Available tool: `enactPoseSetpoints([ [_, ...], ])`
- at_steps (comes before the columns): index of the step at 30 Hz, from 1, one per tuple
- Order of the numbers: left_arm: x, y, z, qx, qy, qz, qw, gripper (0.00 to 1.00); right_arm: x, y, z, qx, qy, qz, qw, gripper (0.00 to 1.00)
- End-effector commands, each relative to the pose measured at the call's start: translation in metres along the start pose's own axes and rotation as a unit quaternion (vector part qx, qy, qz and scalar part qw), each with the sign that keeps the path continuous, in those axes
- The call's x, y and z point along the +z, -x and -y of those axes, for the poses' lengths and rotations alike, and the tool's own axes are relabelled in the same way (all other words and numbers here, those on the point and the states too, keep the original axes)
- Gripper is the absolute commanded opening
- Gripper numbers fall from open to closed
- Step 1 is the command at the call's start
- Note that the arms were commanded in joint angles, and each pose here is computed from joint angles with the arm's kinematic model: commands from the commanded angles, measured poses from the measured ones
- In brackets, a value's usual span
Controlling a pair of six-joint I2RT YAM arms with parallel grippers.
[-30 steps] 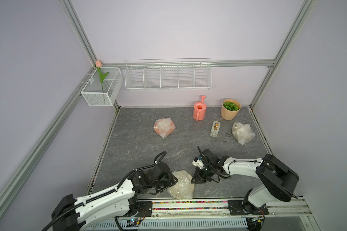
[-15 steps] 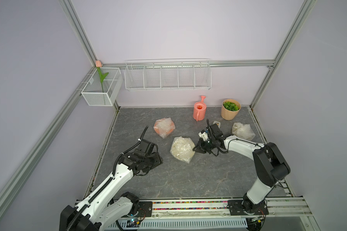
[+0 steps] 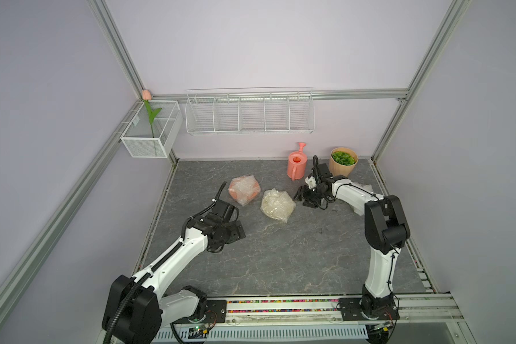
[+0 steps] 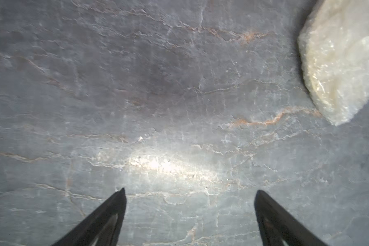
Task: Wrap dinner plates in bubble wrap
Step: Place the bubble wrap at the center of the board, then reset both arms
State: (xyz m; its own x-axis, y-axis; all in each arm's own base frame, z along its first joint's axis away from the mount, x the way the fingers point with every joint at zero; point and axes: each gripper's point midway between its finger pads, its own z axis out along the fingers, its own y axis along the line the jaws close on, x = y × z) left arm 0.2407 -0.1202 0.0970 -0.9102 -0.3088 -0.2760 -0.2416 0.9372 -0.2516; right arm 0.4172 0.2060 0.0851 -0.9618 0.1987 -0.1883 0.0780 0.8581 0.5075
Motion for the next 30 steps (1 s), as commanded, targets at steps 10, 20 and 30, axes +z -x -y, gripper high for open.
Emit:
enactPoseSetpoints([
  [10,-0.014,0.120,-0.052,-0.040,0.112,0.192,0.974,0.99,-0.129,0.017,0.153,-0.096,-0.289,0.218,0.927,0.89],
  [20,-0.032,0.177,-0.071,0.069,0.211,0.374,0.901,1.00,-0.112,0.026,0.179,-0.174,-0.273,0.367,0.872,0.89],
  [30,-0.026,0.173,-0.076,0.099,0.164,0.509,0.839,0.99,-0.122,0.020,0.188,-0.188,-0.179,0.472,0.842,0.89],
])
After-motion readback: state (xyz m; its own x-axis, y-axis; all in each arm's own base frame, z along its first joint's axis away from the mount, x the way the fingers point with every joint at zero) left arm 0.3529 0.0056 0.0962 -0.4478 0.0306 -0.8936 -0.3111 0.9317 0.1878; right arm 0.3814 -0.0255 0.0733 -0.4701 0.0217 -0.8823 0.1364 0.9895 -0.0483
